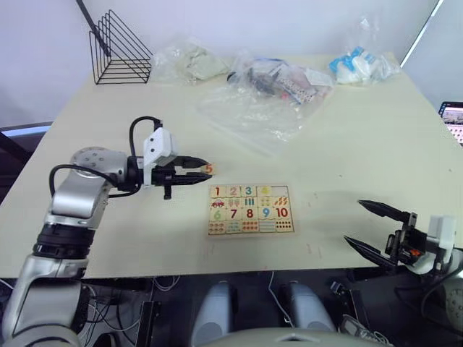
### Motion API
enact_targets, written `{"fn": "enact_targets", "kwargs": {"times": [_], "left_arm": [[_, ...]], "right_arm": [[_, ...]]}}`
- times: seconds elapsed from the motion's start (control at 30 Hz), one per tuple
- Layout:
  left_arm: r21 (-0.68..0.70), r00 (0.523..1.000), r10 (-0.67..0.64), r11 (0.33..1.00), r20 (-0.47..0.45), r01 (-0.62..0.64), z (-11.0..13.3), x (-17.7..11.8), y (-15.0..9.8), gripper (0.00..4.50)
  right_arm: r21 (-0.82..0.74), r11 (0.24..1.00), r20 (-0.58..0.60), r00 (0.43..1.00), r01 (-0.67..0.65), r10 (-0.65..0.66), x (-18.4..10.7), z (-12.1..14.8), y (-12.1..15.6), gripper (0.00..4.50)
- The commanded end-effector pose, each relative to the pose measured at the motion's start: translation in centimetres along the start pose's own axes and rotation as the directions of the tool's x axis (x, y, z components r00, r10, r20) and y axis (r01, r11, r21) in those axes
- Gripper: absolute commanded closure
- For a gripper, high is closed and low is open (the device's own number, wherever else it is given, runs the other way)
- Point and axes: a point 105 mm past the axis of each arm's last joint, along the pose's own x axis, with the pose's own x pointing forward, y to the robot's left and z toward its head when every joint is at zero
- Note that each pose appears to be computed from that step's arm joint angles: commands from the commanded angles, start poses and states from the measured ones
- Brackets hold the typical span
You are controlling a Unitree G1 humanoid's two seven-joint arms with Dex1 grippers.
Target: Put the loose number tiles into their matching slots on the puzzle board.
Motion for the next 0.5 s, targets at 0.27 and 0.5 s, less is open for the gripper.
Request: {"fn": "enact_targets", "kwargs": {"times": [0.27,0.5], "left_arm": [[0.092,0.989,-0.146,0.985,-0.036,0.148,2.7,4.2,-1.1,3.55],[0.126,0.98,-0.171,0.975,-0.105,0.184,3.0,6.3,-1.5,3.55]], "right_arm": [[-0.05,0.998,0.044,0.998,0.047,-0.045,0.3,0.7,-0.1,0.0],[-0.056,0.997,0.051,0.997,0.056,-0.054,0.4,0.9,-0.2,0.0]]}}
